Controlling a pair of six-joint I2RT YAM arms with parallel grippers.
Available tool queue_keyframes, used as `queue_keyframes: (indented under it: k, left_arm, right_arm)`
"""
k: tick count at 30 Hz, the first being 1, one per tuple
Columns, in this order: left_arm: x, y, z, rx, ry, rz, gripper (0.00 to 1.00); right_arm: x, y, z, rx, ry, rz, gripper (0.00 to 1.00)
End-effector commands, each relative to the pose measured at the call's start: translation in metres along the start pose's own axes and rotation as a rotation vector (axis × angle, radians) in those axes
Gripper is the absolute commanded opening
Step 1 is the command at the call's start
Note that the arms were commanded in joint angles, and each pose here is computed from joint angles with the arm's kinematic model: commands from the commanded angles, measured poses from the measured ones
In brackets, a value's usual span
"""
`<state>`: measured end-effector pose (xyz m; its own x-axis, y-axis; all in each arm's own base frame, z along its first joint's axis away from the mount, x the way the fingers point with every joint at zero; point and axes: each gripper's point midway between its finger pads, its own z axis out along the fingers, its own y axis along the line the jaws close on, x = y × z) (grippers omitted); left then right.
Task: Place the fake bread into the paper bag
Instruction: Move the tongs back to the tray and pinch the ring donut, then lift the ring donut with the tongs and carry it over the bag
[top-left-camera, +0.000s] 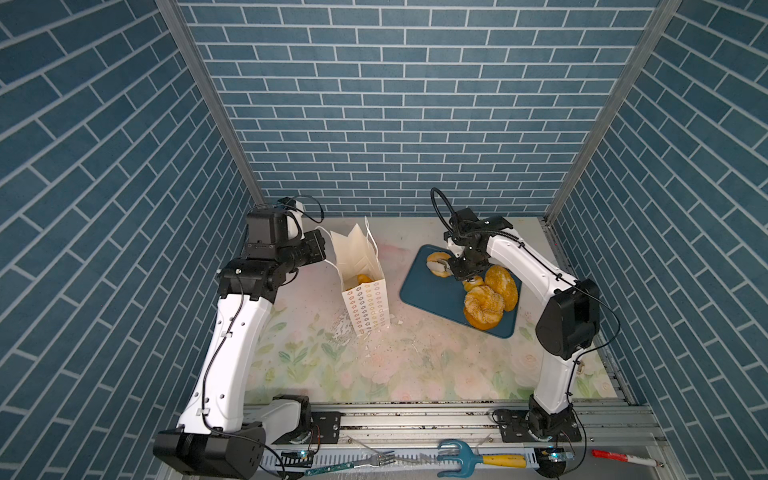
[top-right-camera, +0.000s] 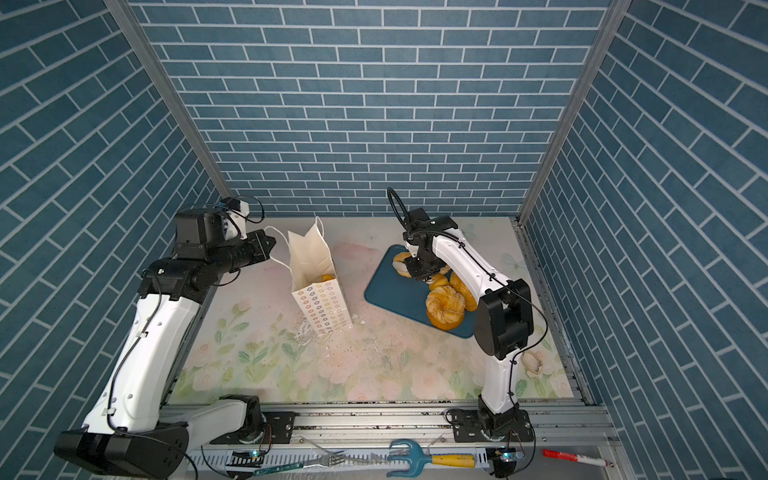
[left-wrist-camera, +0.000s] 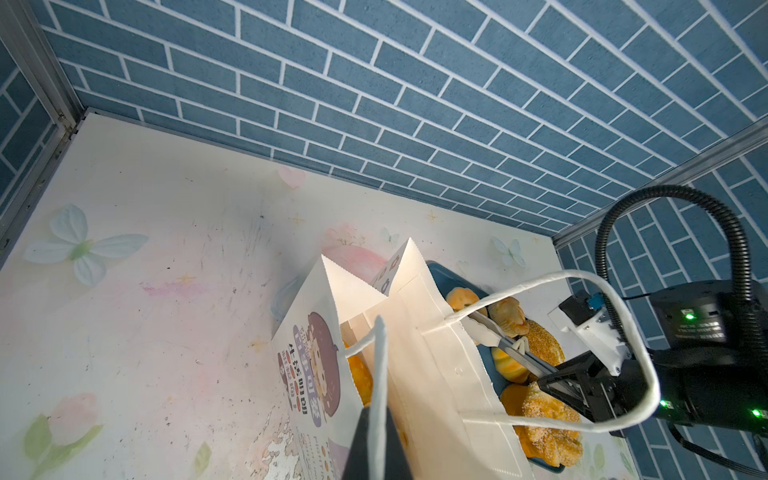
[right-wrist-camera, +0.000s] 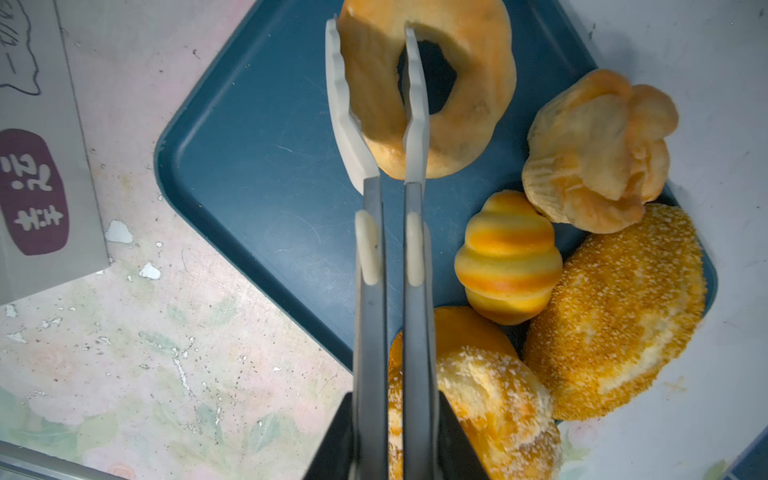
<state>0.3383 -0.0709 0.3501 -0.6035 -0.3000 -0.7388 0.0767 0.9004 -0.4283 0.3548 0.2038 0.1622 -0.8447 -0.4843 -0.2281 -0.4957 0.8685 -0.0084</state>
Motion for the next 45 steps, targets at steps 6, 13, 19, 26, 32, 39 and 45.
queue_keyframes:
  k: [6,13,19,26,32,39,45]
  left_arm:
    - [-0.005,-0.001,-0.007,-0.002,-0.017,0.012,0.0]
    - [-0.005,-0.001,-0.007,-0.002,-0.018,0.013,0.0]
    - [-0.005,-0.002,-0.007,-0.001,-0.018,0.012,0.0]
    - [-0.005,-0.001,-0.007,-0.002,-0.021,0.008,0.0]
    - [-0.005,-0.001,-0.008,-0.003,-0.025,0.005,0.0]
    - [-0.004,0.0,-0.007,0.001,-0.034,-0.008,0.0]
    - [-0.002,0.0,-0.006,0.001,-0.029,-0.009,0.0]
  right_arm:
    - [-0.005,0.006,-0.044,-0.032,-0.12,0.047,0.22]
    - [-0.02,0.009,-0.109,-0.06,-0.304,0.074,0.21]
    - [-0.036,0.023,-0.184,-0.113,-0.505,0.042,0.21]
    - [-0.054,0.068,-0.262,-0.169,-0.708,-0.12,0.21]
    - [-0.052,0.134,-0.301,-0.28,-0.804,-0.33,0.21]
    - [-0.035,0.188,-0.296,-0.382,-0.771,-0.466,0.21]
    - [-0.021,0.218,-0.28,-0.41,-0.705,-0.526,0.21]
